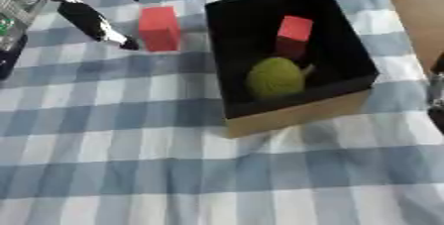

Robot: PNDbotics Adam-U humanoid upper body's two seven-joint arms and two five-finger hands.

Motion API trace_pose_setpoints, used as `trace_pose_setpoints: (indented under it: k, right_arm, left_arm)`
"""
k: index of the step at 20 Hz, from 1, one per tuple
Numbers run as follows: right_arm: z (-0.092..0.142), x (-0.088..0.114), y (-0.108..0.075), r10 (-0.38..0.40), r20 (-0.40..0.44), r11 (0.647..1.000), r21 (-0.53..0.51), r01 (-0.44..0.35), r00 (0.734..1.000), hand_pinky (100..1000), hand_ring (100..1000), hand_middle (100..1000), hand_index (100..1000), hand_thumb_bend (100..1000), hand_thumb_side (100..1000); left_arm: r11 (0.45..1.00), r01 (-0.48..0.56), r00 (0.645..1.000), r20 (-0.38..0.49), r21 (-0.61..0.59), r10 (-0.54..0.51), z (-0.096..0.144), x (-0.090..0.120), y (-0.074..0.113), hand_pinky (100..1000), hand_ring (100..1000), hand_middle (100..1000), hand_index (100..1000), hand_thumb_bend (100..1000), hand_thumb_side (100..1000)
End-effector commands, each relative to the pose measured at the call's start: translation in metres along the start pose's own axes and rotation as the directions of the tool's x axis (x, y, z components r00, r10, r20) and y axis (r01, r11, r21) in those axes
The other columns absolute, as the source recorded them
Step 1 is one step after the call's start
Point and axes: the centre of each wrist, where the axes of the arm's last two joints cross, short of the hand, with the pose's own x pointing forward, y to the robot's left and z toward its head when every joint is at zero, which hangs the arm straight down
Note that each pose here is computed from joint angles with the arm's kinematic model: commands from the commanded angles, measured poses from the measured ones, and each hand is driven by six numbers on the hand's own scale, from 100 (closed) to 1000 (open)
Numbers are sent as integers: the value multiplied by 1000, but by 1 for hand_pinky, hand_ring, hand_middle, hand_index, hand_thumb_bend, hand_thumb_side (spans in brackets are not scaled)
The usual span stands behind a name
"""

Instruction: Pick up objects on the table and place them in the box.

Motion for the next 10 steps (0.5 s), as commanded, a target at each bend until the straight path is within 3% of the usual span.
trace_pose_setpoints:
  k: [1,10]
  right_arm:
    - [-7,4,-2,4,28,1000,3,-4,1000,897,1000,415,856,100,470]
    - [-9,5,1,-9,29,1000,2,9,1000,899,1000,409,856,100,470]
  left_arm:
    - [999,22,1000,-22,40,-21,10,-3,19,906,923,823,955,659,480]
    - [999,0,999,-55,51,3,4,-4,16,904,922,818,950,616,499]
